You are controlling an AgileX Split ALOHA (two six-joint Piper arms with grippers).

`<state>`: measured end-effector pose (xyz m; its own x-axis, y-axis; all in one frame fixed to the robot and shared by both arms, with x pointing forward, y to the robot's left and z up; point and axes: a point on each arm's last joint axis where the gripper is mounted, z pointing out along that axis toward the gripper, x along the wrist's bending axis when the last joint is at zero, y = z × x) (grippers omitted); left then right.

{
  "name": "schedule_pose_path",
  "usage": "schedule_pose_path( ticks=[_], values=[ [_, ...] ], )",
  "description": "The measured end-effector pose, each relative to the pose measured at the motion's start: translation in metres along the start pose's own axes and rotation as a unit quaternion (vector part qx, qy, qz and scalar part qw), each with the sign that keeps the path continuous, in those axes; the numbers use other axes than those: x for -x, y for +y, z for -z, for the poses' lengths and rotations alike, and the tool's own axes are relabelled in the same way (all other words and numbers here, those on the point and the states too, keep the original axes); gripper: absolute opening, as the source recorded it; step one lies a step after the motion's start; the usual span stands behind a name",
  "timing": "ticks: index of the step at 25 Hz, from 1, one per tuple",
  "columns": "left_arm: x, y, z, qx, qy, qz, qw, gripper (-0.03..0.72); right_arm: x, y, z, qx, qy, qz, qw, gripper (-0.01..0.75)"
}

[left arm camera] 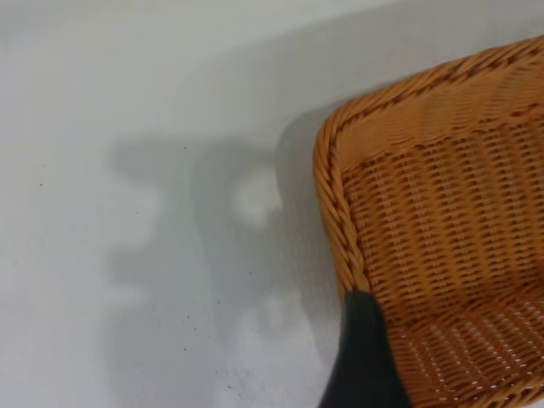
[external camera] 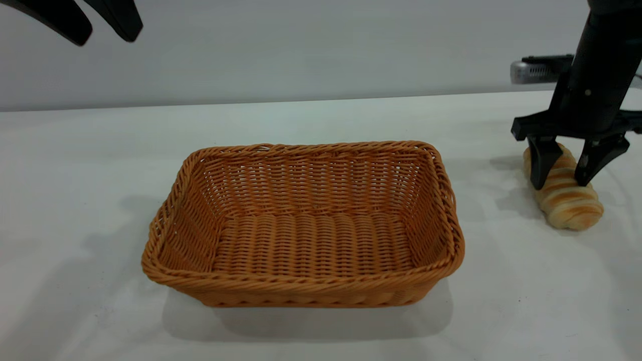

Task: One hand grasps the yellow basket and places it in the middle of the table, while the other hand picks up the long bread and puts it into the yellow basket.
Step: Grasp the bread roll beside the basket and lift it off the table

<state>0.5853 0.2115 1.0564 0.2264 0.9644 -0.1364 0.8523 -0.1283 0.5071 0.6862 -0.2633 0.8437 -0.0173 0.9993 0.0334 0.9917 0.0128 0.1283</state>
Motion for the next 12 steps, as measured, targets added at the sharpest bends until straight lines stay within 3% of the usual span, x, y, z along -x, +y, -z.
schedule_pose_path(
  ticks=[7,12],
  values=[
    [0.002,0.0,0.01,0.008,-0.002,-0.001,1.0,0.581,0.001,0.001,-0.007,-0.001,0.001,0.003,1.0,0.545],
    [0.002,0.0,0.012,0.009,-0.002,-0.001,1.0,0.581,0.002,0.0,-0.015,-0.008,-0.003,0.007,1.0,0.34]
  ],
)
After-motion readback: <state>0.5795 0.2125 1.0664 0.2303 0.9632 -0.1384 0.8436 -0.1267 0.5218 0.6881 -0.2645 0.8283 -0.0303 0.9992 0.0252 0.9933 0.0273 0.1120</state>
